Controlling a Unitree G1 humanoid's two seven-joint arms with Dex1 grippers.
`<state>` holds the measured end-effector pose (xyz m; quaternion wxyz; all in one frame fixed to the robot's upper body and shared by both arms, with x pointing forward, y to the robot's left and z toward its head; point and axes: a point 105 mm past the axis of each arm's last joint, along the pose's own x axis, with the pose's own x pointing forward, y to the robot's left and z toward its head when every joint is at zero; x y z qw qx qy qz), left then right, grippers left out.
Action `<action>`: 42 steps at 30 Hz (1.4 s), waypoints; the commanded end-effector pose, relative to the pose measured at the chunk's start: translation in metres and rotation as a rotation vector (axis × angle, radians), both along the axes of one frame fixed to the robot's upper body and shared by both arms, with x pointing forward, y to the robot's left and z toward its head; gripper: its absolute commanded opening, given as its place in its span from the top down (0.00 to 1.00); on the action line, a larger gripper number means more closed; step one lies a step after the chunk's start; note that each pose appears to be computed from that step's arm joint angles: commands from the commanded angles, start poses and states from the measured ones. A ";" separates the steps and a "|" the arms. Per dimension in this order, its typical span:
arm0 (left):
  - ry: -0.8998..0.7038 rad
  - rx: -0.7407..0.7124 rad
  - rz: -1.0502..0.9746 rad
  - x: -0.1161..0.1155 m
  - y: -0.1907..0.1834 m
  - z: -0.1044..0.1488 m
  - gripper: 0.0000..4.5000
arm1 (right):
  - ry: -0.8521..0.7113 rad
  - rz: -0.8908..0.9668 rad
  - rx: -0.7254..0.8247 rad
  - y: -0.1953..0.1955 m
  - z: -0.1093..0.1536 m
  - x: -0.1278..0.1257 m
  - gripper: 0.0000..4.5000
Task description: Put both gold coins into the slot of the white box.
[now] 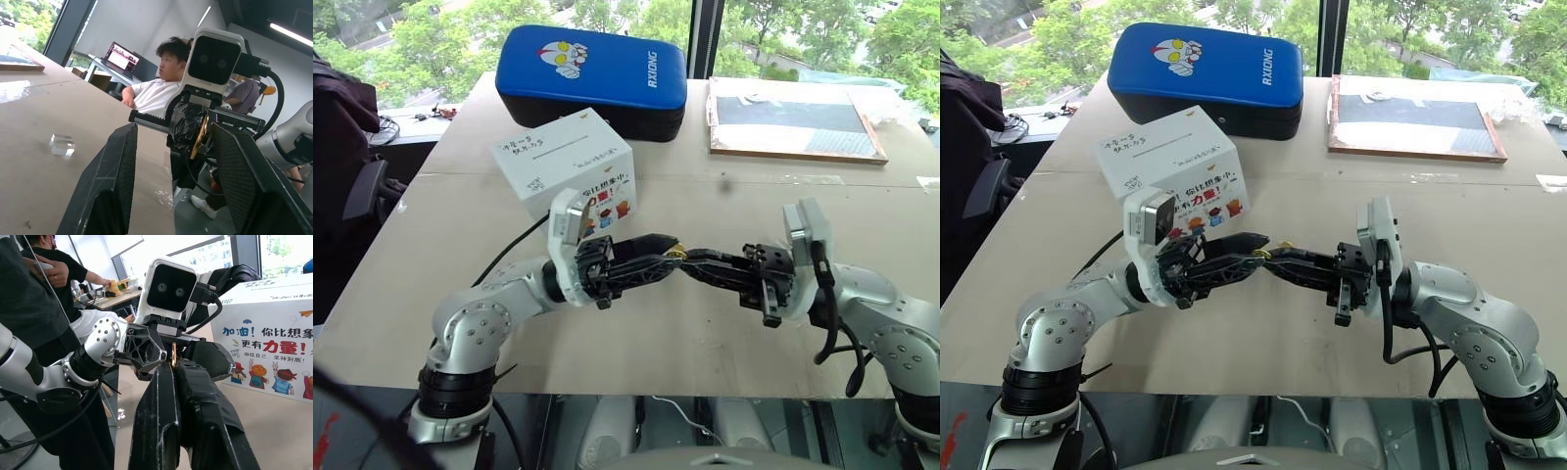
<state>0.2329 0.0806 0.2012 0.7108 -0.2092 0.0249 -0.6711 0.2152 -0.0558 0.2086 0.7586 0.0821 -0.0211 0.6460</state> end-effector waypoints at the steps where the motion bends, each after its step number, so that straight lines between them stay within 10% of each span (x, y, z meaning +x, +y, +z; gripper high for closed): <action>1: -0.051 -0.034 -0.048 -0.010 -0.002 0.014 0.53 | -0.055 0.018 0.019 0.001 0.013 -0.008 1.00; 7: -0.050 -0.035 -0.073 -0.014 -0.002 0.014 1.00 | -0.055 0.015 0.021 0.002 0.014 -0.008 1.00; 15: -0.052 -0.021 -0.076 -0.014 -0.003 0.011 1.00 | -0.057 0.018 0.017 0.002 0.015 -0.008 1.00; 23: -0.126 -0.006 0.107 0.019 0.006 0.027 1.00 | -0.058 -0.112 -0.007 -0.012 0.006 0.010 0.24; 33: -0.415 0.198 0.525 0.089 0.070 0.098 1.00 | -0.296 -0.367 0.052 -0.029 0.042 0.045 0.24; 42: -0.421 0.396 0.599 0.115 0.127 0.088 1.00 | -0.417 -0.397 -0.033 -0.010 0.054 0.046 0.24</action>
